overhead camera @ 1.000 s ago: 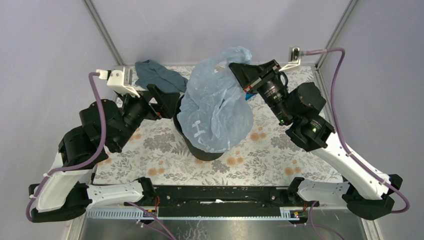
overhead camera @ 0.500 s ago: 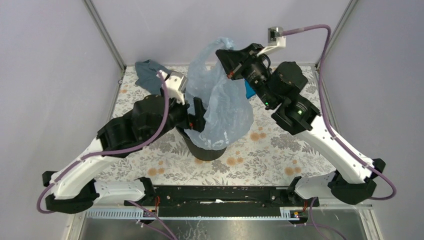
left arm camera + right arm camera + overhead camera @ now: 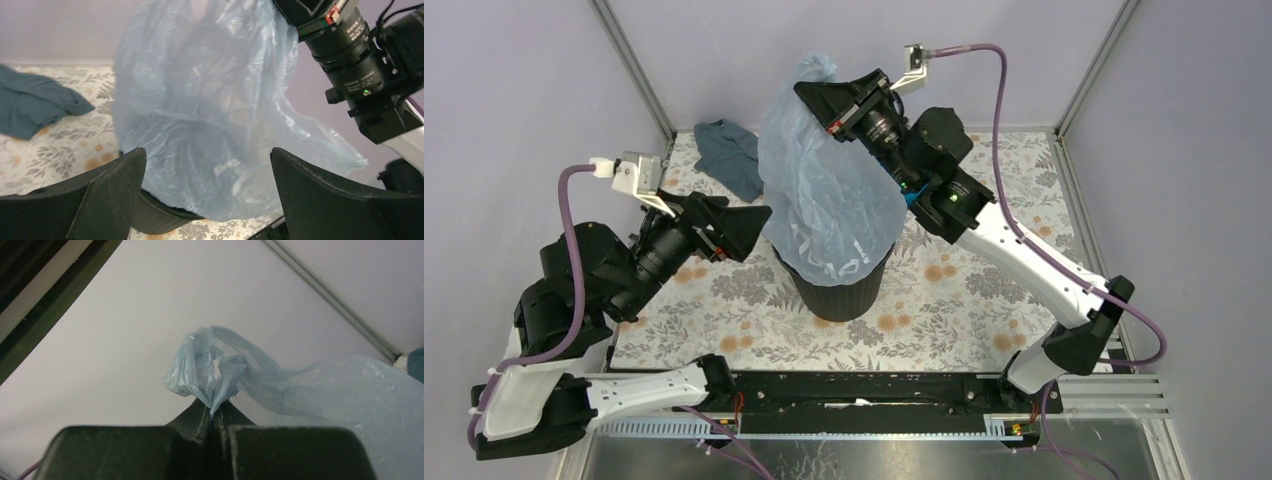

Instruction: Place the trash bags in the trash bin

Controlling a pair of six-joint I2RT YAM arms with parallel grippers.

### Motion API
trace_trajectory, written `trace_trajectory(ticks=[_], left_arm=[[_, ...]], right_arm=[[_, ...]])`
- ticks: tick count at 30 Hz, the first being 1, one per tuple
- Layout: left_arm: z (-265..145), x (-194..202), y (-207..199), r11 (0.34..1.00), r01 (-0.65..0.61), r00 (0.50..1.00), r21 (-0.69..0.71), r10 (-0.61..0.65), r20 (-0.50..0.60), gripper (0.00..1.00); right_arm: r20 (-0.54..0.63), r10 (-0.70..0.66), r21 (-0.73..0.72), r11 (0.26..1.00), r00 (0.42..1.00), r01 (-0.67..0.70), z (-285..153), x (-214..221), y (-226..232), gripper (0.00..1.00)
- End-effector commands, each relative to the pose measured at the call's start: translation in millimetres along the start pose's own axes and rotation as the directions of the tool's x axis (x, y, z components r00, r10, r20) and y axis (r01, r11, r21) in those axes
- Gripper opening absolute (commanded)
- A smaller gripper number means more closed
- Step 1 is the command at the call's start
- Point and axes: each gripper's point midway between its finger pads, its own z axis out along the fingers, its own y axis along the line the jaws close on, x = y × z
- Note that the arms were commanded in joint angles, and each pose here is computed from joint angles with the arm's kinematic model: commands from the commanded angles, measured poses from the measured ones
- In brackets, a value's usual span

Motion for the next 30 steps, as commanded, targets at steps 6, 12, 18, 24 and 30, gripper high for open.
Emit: trace_trajectory(ticks=[6, 12, 18, 24, 30], left_arm=[[-4.8, 11.5, 36.3, 0.988, 0.08, 0.994, -0.133, -0.07, 0.08, 0.99], [28.4, 48.6, -30.0, 0.987, -0.06, 0.99, 0.15, 0.079, -0.12, 0.99], [40.1, 85.9, -79.3, 0.904, -0.071, 0.97, 0.421, 0.161, -0.183, 0.99], [102.2, 88.5, -46.4, 0.992, -0.091, 0.978, 0.091, 0.106, -0.177, 0.99], [127.6, 96.5, 14.1, 0.957, -0.114, 0.99, -0.268, 0.087, -0.109, 0.86]], right_arm=[[0.193, -0.034, 0.096, 0.995, 0.981, 0.015, -41.0, -45.7, -17.4, 0.0], [0.179, -0.066, 0.141, 0.989, 0.982, 0.041, -55.2, -52.1, -36.3, 0.0], [0.191, -0.053, 0.089, 0.995, 0.98, 0.036, -45.8, -59.2, -18.6, 0.0], [0.172, 0.019, 0.038, 0.999, 0.985, -0.026, -35.3, -56.0, -6.2, 0.0], [0.138, 0.151, 0.012, 0.988, 0.979, -0.154, -31.4, -38.5, -14.5, 0.0]])
